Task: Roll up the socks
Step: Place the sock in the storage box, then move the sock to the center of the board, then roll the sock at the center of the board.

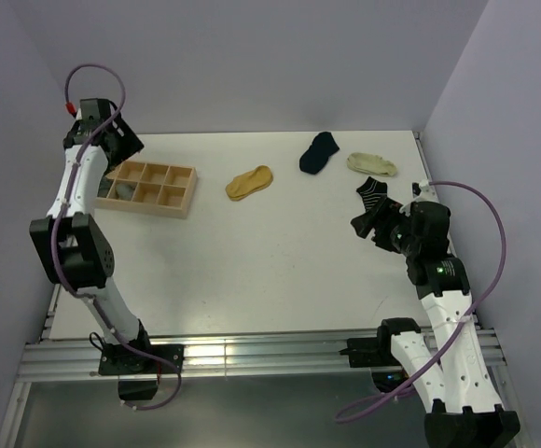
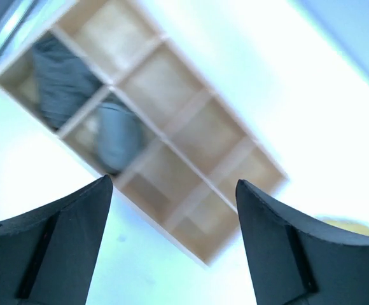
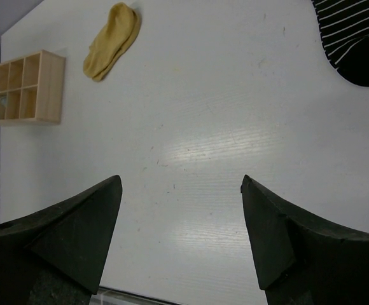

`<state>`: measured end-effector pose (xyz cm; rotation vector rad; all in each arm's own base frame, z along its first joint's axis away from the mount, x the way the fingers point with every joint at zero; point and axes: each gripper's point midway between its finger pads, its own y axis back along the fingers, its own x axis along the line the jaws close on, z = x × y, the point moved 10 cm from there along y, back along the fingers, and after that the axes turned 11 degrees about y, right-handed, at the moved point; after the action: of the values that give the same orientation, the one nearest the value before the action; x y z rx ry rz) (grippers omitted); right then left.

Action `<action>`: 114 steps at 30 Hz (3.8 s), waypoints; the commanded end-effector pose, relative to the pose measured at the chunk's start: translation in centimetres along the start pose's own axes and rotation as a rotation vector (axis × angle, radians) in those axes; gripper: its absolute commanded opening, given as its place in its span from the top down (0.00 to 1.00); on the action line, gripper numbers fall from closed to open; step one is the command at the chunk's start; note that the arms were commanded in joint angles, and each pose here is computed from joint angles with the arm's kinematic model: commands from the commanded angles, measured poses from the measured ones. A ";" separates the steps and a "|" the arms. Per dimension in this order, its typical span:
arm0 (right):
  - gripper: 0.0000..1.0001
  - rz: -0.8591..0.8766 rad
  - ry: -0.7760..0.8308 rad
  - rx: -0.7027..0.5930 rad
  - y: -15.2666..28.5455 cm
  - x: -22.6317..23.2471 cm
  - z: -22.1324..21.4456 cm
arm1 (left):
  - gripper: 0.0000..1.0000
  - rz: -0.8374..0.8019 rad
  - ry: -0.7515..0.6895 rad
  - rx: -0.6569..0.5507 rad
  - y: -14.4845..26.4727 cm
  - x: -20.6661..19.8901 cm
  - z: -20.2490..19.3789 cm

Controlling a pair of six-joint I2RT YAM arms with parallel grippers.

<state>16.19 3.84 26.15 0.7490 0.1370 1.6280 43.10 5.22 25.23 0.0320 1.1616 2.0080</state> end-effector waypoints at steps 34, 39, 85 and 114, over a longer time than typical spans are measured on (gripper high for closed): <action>0.21 0.050 0.014 0.054 0.5 0.2 -0.8 | 0.11 -0.588 -0.455 0.332 -3.2 -14.5 -30.3; 0.23 0.056 0.016 0.073 0.0 0.1 -0.9 | 0.11 -0.522 -0.438 0.434 -0.1 -10.7 -34.0; 0.60 0.020 0.529 0.455 -21.8 15.7 -11.0 | 0.10 -0.422 -0.213 0.249 12.4 8.9 -24.3; 0.52 0.150 1.072 0.386 -14.1 19.9 -14.8 | 0.01 -0.434 -0.204 0.047 12.8 8.7 -20.5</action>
<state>19.65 29.34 15.32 0.1952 1.1404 2.0466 20.85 -7.50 18.70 0.0708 1.0422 1.5484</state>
